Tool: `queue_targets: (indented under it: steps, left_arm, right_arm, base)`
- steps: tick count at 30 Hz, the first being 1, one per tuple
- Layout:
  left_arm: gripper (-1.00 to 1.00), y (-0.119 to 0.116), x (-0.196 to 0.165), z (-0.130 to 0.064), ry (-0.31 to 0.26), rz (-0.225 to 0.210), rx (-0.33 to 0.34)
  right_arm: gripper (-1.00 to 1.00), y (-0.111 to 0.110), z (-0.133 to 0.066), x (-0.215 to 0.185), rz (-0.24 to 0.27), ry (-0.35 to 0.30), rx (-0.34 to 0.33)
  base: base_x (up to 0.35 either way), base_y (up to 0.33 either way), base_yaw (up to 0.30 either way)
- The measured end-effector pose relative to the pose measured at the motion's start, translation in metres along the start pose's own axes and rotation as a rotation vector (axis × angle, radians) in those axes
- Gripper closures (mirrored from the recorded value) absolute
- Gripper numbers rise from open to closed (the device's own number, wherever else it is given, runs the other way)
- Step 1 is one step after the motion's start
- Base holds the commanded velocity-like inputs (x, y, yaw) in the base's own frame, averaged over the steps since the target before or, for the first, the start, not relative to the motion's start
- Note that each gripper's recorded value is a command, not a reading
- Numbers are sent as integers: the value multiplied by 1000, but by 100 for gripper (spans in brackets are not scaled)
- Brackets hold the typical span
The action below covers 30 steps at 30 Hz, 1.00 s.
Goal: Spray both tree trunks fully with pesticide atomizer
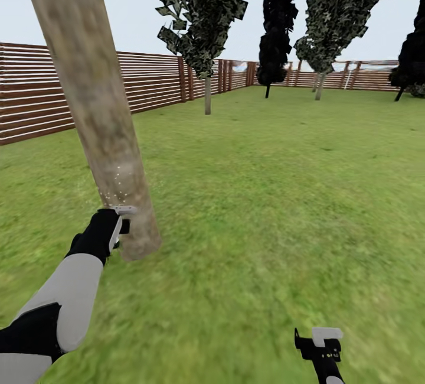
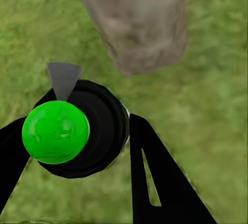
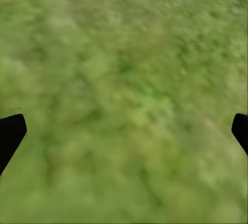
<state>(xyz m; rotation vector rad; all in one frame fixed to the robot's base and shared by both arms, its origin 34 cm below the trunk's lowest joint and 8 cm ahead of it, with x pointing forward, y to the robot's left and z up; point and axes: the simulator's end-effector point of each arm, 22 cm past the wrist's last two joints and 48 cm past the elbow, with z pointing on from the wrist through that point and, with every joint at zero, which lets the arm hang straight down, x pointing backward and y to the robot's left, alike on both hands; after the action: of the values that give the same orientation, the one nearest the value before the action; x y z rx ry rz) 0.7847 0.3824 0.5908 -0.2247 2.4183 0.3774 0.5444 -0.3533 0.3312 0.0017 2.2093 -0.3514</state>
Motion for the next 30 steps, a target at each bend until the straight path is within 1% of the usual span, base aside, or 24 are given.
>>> queue_targets:
  steps: [1,2,9,13,19,24,25,26,28,29,30]
  left_arm:
    - [100,8,1,1,1,-1,-19]
    - [100,10,2,2,3,-5,-23]
    - [100,10,3,2,5,-3,-25]
    - [100,10,4,3,7,-4,-26]
    - [100,11,5,3,9,-4,-27]
    - [100,11,7,4,12,-4,-28]
    - [100,14,10,5,17,-3,-34]
    - [100,22,18,9,28,0,-47]
    - [100,45,32,15,47,5,-82]
    - [100,53,37,18,55,4,-91]
    - [100,53,41,19,61,0,-88]
  right_arm:
    - [-100,0,0,0,0,0,0]
    - [-100,0,0,0,0,0,0]
    - [-100,0,0,0,0,0,0]
    - [-100,0,0,0,1,-1,0]
    - [-100,-3,1,0,-1,0,4]
    - [-100,-1,0,0,0,-1,2]
    - [-100,-1,0,0,0,-1,2]
    - [-100,0,0,0,0,-1,1]
    - [-100,0,0,0,0,-1,0]
    - [-100,0,0,0,0,-1,0]
    - [-100,0,0,0,1,-1,0]
  base:
    - [218,-208,277]
    - [201,-215,277]
    - [158,-237,243]
    - [157,-241,37]
    - [13,-272,0]
    - [0,-274,17]
    - [0,-274,171]
    - [0,-274,209]
    - [0,-274,251]
    - [5,-274,271]
    - [50,-274,275]
